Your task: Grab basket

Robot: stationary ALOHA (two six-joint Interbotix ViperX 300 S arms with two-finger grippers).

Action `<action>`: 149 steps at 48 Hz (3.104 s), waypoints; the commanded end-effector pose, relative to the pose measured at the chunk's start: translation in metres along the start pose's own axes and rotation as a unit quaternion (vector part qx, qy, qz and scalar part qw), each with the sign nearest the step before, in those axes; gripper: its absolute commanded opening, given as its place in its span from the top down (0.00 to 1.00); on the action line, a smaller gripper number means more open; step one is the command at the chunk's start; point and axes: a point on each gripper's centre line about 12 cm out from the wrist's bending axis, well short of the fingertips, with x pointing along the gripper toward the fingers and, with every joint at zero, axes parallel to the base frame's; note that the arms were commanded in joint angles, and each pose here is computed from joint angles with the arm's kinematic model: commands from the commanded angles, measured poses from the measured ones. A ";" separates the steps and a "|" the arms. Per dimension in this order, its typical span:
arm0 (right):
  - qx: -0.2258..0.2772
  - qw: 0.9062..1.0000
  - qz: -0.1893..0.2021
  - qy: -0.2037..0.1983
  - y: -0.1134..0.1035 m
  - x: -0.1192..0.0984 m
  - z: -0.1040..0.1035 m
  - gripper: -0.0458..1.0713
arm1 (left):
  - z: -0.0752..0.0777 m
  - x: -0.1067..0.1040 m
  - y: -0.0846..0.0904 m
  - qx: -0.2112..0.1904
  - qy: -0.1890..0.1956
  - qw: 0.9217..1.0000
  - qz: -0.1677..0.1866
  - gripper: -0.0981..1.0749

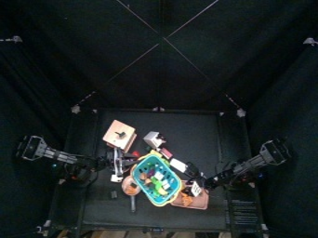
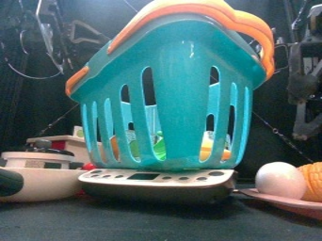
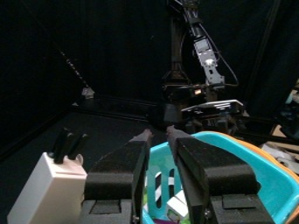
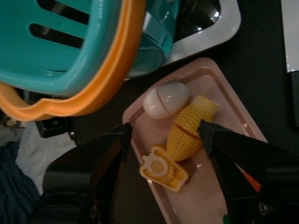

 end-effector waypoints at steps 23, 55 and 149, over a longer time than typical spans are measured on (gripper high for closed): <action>0.033 0.988 0.030 -0.145 0.009 -0.058 0.070 0.12 | 0.002 0.002 0.000 0.000 0.000 1.000 0.000 0.34; -0.039 0.984 -0.131 -0.113 0.037 -0.046 0.144 0.12 | 0.000 0.001 0.001 0.001 0.007 1.000 0.002 0.35; -0.050 0.980 -0.175 -0.081 0.030 0.030 0.179 0.65 | -0.003 0.000 0.003 0.002 0.011 1.000 0.004 0.35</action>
